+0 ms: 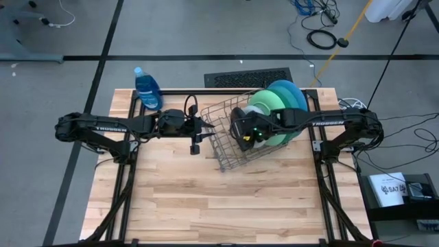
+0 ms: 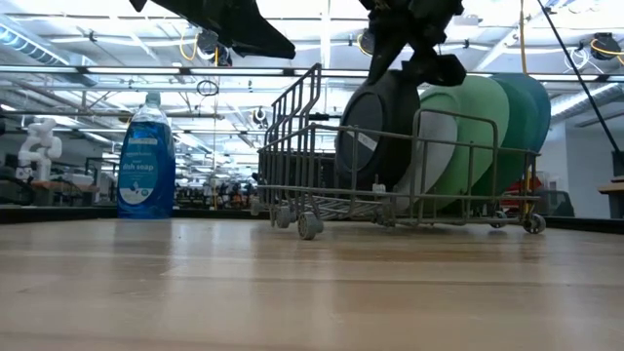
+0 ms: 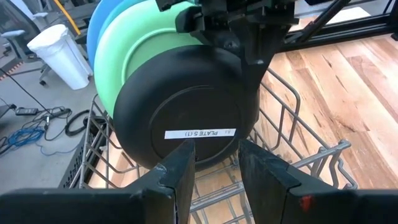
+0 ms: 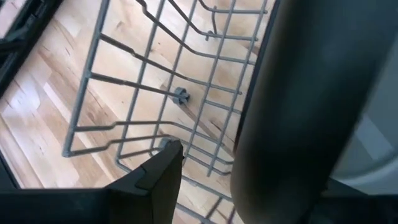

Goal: Sort dishes
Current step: Put the black plate into the dish rack, then return to Home Position

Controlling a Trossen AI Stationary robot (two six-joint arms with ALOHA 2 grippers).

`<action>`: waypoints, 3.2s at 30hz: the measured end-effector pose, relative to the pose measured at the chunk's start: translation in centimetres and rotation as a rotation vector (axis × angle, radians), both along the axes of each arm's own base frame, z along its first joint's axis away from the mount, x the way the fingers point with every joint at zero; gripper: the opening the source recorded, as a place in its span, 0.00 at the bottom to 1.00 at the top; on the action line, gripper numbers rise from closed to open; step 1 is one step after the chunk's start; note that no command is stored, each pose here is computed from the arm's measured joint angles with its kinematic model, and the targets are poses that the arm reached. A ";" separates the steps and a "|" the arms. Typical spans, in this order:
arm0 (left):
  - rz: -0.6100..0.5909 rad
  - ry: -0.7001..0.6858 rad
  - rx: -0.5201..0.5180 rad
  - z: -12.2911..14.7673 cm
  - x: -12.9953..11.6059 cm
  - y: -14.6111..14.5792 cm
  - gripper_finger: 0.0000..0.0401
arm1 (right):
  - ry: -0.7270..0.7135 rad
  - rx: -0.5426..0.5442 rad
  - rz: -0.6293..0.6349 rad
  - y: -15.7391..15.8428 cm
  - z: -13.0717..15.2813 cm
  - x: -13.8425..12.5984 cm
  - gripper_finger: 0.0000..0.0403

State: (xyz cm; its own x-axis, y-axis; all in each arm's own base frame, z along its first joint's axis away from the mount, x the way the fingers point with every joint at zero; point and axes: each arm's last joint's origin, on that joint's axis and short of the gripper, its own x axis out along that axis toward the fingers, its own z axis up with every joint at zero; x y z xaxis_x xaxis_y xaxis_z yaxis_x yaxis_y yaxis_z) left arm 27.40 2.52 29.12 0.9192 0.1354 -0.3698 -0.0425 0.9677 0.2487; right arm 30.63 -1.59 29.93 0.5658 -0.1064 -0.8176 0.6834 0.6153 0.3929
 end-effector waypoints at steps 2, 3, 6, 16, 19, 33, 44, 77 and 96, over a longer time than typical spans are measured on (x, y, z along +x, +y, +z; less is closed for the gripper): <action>0.000 0.000 0.000 0.0 0.0 0.0 0.32 | 0.018 -0.002 0.005 0.0 0.3 -0.2 0.47; 0.000 0.000 0.000 0.0 0.0 0.0 0.32 | 0.026 -0.003 0.007 0.0 0.4 -0.3 0.47; 0.000 0.000 0.000 0.0 0.0 0.0 0.32 | 0.058 -0.002 0.011 0.2 0.6 -0.5 0.47; -0.001 0.000 0.000 0.0 0.0 0.0 0.32 | 0.139 -0.048 0.004 0.1 2.7 -1.5 0.47; 0.000 0.000 0.000 0.0 0.0 0.0 0.32 | 0.151 -0.058 0.008 0.1 3.3 -1.7 0.47; -0.001 0.000 0.000 0.0 0.0 0.0 0.32 | 0.099 -0.294 0.038 -0.2 6.5 -1.6 0.41; -0.001 -0.002 -0.001 0.0 0.0 0.0 0.32 | 0.369 -0.293 0.056 -0.9 1.2 1.6 0.03; 0.119 -0.480 -0.152 -8.5 -14.8 -1.2 0.32 | -0.691 -0.884 0.476 5.0 -2.9 -16.6 0.00; 0.098 -0.315 -0.096 -13.1 -15.8 -1.2 0.08 | -0.926 -0.825 0.599 3.9 -12.6 -21.3 0.00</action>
